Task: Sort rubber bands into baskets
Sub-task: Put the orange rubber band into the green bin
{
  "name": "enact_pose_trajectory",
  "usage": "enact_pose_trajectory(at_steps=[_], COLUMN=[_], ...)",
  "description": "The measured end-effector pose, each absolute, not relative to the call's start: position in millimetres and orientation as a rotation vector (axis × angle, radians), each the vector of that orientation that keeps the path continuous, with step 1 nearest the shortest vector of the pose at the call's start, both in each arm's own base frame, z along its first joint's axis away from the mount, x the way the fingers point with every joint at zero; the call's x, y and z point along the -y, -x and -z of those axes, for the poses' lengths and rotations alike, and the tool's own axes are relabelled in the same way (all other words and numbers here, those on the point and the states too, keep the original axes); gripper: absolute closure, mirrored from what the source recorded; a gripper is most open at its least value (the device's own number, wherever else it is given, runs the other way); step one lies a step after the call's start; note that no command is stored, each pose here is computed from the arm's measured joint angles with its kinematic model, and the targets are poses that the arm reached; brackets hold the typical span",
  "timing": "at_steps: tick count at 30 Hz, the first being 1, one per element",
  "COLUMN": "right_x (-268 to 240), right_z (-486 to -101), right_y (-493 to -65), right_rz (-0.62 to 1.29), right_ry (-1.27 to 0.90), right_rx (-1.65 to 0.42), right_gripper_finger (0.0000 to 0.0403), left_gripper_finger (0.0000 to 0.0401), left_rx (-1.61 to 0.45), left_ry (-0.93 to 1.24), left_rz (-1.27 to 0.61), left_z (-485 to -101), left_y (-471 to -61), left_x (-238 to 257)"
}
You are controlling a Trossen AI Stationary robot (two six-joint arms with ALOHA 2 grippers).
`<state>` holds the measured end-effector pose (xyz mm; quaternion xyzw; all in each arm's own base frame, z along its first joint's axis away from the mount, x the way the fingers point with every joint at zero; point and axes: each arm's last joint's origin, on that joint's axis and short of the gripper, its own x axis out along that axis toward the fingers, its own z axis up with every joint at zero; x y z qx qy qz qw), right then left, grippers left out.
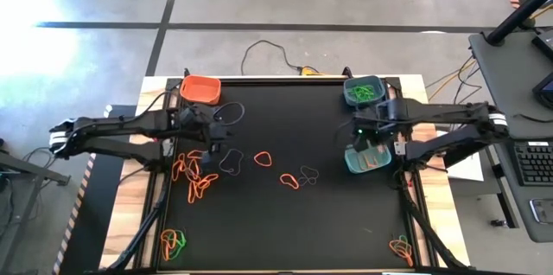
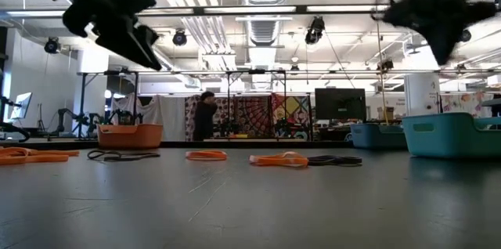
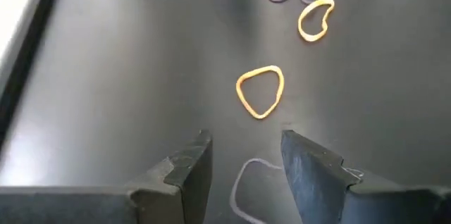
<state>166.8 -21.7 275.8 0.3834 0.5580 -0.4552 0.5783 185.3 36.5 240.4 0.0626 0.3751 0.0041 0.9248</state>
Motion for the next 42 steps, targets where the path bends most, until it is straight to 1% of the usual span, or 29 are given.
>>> enact_pose_trajectory(at_steps=[3,6,8,11,14,16,20,26,29,32,36,40,42], right_x=[17.8,18.0,17.8,16.2,14.7,14.8,15.7,17.4,17.8,18.4,21.6,22.1,21.0], right_z=[-245.1,-210.7,-188.9,-160.9,-142.5,-137.8,-139.3,-143.9,-148.9,-163.3,-191.9,-218.0,-226.7], right_y=[-162.0,-162.1,-157.3,-148.5,-142.8,-141.9,-138.4,-139.4,-143.2,-154.3,-163.3,-163.7,-164.8], right_rz=[1.002,0.95,0.961,1.013,1.067,1.078,1.1,1.122,1.119,1.101,1.133,1.129,1.103], right_ry=[-0.92,-0.927,-0.912,-0.91,-0.935,-0.93,-0.87,-0.816,-0.791,-0.74,-0.651,-0.6,-0.627], right_rx=[-1.228,-1.163,-1.186,-1.246,-1.248,-1.242,-1.253,-1.228,-1.204,-1.131,-1.081,-1.182,-1.217], right_gripper_finger=[0.0394,0.0394,0.0394,0.0394,0.0394,0.0391,0.0364,0.0296,0.0267,0.0246,0.0233,0.0236,0.024], left_gripper_finger=[0.0248,0.0248,0.0248,0.0248,0.0248,0.0248,0.0248,0.0248,0.0248,0.0248,0.0248,0.0248,0.0248], left_rx=[-0.785,-0.753,-0.7,-0.673,-0.665,-0.674,-0.722,-0.762,-0.719,-0.673,-0.659,-0.637,-0.62], left_ry=[-0.027,0.09,0.164,0.251,0.369,0.417,0.509,0.575,0.605,0.609,0.63,0.622,0.6], left_rz=[-0.007,-0.054,-0.086,-0.126,-0.17,-0.177,-0.215,-0.247,-0.233,-0.215,-0.217,-0.194,-0.176], left_z=[-236.3,-243.7,-253.5,-259.3,-260.2,-259.2,-257.3,-263.3,-273.5,-284.5,-289.3,-290.2,-291.2], left_y=[-189.1,-189.0,-188.0,-187.3,-187.2,-186.6,-182.4,-175.2,-173.0,-168.0,-155.0,-141.8,-136.8], left_x=[-38.3,-38.2,-38.0,-38.6,-38.7,-38.2,-37.2,-35.2,-34.3,-32.9,-29.3,-23.7,-21.3])
